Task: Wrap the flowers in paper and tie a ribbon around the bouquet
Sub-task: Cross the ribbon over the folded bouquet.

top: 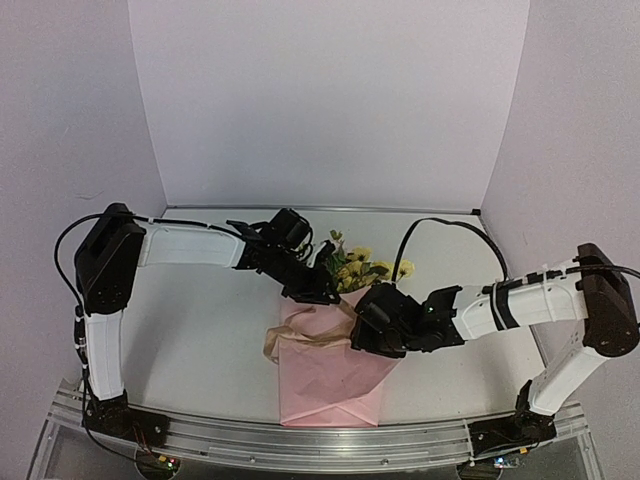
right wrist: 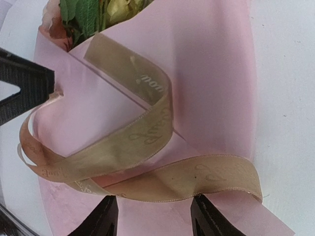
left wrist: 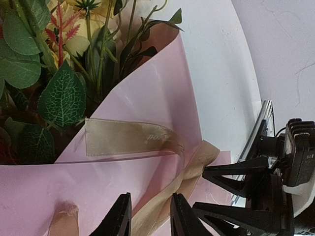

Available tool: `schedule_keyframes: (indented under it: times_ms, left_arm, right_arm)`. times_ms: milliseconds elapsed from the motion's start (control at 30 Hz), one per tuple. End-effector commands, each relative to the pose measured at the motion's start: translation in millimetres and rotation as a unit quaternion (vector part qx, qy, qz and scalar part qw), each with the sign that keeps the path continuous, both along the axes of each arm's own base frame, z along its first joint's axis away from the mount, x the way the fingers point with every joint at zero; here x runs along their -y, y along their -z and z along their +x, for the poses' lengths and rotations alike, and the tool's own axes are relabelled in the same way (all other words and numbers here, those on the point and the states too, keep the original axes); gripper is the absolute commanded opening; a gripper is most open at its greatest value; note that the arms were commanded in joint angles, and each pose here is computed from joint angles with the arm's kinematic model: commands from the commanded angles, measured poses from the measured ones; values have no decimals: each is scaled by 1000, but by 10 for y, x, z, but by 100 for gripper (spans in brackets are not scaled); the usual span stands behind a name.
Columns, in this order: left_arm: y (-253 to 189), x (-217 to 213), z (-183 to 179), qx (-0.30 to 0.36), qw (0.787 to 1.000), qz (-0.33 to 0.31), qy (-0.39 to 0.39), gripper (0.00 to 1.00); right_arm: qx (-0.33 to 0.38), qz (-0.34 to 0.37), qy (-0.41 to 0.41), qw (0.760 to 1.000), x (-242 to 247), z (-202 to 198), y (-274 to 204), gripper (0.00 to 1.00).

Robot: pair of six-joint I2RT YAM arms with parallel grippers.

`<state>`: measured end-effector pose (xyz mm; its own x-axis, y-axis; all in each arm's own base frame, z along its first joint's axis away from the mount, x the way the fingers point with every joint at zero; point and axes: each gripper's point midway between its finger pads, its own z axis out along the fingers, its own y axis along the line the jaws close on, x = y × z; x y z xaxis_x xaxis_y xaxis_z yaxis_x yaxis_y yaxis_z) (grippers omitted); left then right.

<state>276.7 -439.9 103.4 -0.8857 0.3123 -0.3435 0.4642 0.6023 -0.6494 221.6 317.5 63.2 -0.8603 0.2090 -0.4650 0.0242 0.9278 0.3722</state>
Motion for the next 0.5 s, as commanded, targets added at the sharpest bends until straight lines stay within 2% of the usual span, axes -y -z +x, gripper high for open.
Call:
schedule_keyframes:
  times_ms: [0, 133, 267, 467]
  left_arm:
    - [-141, 68, -4, 3, 1000, -25, 10, 28]
    - [-154, 121, 3, 1, 999, -28, 18, 27]
    - [-153, 119, 5, 6, 1000, -24, 17, 27]
    - [-235, -270, 212, 60, 995, 30, -71, 28]
  right_arm:
    - [5, 9, 64, 998, 16, 97, -89, 51]
    - [0, 7, 85, 996, 68, 96, -72, 45]
    - [2, 17, 90, 996, 102, 82, -156, 46]
    - [12, 2, 54, 998, 1, 64, -235, 50]
